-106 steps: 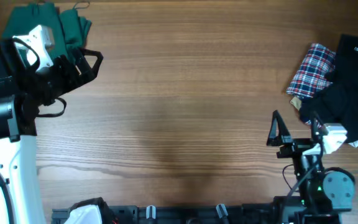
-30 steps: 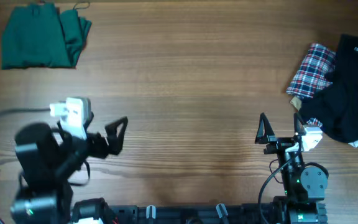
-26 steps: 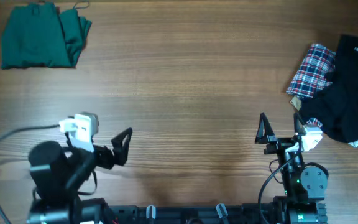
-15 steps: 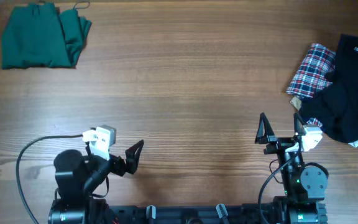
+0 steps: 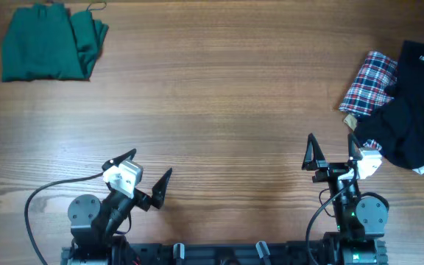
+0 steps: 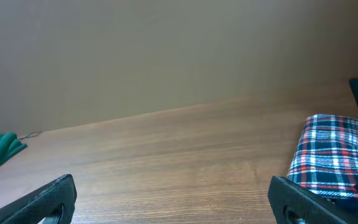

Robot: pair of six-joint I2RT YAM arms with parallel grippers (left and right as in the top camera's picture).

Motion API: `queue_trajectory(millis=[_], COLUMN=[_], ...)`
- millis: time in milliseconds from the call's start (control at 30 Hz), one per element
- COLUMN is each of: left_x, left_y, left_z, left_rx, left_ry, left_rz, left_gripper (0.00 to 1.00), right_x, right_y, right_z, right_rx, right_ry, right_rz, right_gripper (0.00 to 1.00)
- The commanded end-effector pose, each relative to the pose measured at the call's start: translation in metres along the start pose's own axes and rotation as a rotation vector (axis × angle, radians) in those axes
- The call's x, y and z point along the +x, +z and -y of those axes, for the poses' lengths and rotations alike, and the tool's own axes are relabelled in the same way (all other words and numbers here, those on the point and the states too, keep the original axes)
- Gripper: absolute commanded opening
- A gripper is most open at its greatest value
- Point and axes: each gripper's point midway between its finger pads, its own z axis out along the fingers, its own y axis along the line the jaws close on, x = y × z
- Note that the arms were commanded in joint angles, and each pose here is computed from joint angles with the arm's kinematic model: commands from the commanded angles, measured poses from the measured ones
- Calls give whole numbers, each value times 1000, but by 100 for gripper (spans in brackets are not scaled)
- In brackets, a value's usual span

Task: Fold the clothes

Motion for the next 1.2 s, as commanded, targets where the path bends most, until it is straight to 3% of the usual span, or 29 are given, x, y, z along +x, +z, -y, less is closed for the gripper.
queue_trajectory(millis=[0, 133, 333, 667, 900, 1167], left_x=[-10, -59, -98, -98, -87, -78], left_y=[0, -7, -20, -20, -14, -10], left_z=[3, 7, 12, 3, -4, -17], left_rx=[16, 15, 0, -53, -119, -172], left_ry=[45, 164, 274, 269, 484, 436], left_rz=[46, 237, 398, 398, 383, 358], left_gripper=[100, 100, 100, 100, 100, 100], right_x=[-1, -1, -1, -1, -1, -1], right_y=[0, 0, 0, 0, 0, 0], right_z=[-3, -3, -3, -3, -3, -3], right_rx=[-18, -18, -18, -18, -18, -18], right_ry=[13, 13, 13, 13, 14, 13], right_rz=[5, 5, 5, 5, 5, 5], right_gripper=[100, 100, 100, 100, 100, 100])
